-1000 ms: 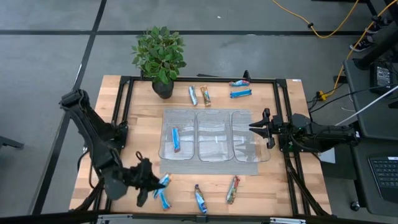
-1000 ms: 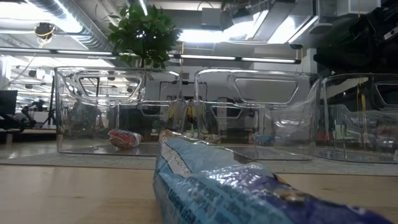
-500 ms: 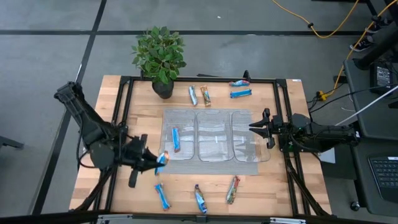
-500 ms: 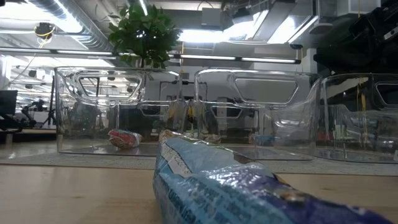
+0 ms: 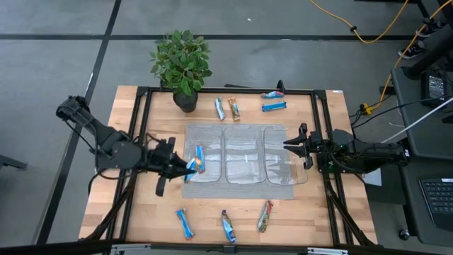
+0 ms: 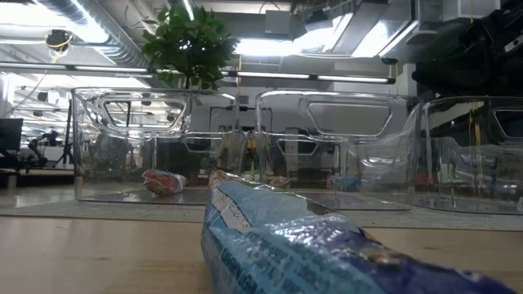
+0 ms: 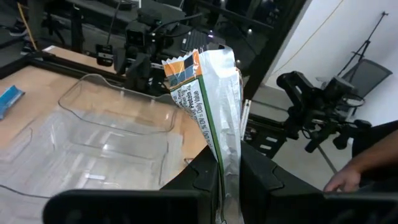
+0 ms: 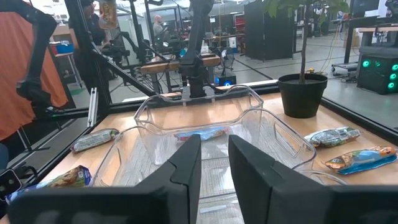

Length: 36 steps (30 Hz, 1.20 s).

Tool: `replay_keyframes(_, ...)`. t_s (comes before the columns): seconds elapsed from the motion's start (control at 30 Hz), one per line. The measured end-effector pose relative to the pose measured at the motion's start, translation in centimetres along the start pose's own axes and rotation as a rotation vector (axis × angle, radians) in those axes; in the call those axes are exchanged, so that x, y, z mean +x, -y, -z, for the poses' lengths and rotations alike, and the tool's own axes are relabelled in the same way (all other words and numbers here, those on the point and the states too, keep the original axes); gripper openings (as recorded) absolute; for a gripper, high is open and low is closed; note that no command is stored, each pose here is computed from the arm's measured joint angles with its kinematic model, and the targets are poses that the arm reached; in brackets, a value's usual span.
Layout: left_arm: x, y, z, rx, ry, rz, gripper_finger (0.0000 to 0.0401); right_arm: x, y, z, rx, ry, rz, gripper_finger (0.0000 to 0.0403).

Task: Pick and place Granola Bars by type
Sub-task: Put the yellow granola bar into the middle transparent bin

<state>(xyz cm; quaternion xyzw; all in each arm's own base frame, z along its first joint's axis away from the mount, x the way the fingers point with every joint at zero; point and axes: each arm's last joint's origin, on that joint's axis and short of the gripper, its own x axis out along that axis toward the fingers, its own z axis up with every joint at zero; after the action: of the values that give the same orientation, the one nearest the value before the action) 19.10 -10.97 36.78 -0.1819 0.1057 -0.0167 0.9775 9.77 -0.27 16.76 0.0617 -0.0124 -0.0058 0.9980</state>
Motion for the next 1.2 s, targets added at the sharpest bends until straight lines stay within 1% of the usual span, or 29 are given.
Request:
replay_keyframes(0.27,1.4,-2.9,-1.4,-0.014,-0.019,0.004,0.0033,0.0,0.0,0.0,0.001,0.000,0.000,0.0085)
replay_keyframes(0.43,1.9,-4.1,-2.5,-0.005,0.023,0.023,0.0033,0.0,0.0,0.0,0.001,0.000,0.000,0.0085)
replay_keyframes(0.53,2.1,-4.7,-3.3,0.003,0.026,0.026,0.0033,0.0,0.0,0.0,0.000,0.000,0.000,0.0085)
replay_keyframes(0.63,2.5,-5.2,-4.3,0.019,0.010,0.015,0.0033,0.0,0.0,0.0,0.000,0.000,0.001,0.0085)
replay_keyframes(0.8,3.8,-5.5,-6.5,0.077,-0.032,0.029,0.0033,0.0,0.0,0.0,0.000,0.000,0.000,0.0085)
replay_keyframes(0.97,5.7,-6.1,-8.6,0.123,-0.102,0.025,0.0033,0.0,0.0,0.0,0.000,0.000,0.000,0.0085)
replay_keyframes(1.2,8.5,-7.3,-11.6,0.151,-0.132,0.022,0.0033,0.0,0.0,0.0,0.001,0.000,0.001,0.0085)
